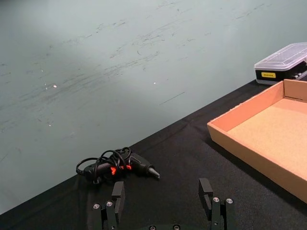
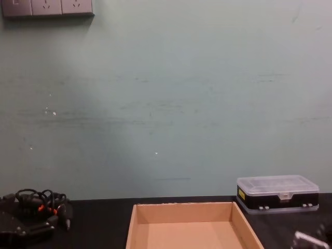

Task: Use one hand to pick up the angle iron from the table and place it into the box.

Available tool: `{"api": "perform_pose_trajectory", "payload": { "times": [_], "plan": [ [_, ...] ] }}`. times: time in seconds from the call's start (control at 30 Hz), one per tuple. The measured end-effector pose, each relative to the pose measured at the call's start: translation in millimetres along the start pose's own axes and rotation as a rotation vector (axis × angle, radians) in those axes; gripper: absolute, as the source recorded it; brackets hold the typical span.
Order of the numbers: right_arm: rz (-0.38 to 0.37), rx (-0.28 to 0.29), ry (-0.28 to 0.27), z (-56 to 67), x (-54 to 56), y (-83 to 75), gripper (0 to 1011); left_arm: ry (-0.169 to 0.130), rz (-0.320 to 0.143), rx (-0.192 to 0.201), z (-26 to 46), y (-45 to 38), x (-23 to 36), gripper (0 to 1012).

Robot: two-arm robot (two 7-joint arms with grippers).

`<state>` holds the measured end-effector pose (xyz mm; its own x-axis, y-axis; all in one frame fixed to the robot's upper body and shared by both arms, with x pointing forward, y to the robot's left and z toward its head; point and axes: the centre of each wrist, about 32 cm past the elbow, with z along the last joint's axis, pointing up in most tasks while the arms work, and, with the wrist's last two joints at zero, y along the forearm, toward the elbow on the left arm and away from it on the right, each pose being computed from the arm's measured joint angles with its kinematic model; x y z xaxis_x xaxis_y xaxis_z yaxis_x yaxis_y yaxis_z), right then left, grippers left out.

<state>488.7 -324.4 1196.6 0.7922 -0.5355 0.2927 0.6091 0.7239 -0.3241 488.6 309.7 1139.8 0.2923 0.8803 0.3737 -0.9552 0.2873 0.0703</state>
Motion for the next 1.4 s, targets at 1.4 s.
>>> {"api": "perform_pose_trajectory", "payload": {
  "times": [1.4],
  "plan": [
    [-0.142,-0.062,0.209,28.5,44.5,163.0,145,0.000,0.000,0.000,0.0,0.0,0.0,1011]
  ]
}}
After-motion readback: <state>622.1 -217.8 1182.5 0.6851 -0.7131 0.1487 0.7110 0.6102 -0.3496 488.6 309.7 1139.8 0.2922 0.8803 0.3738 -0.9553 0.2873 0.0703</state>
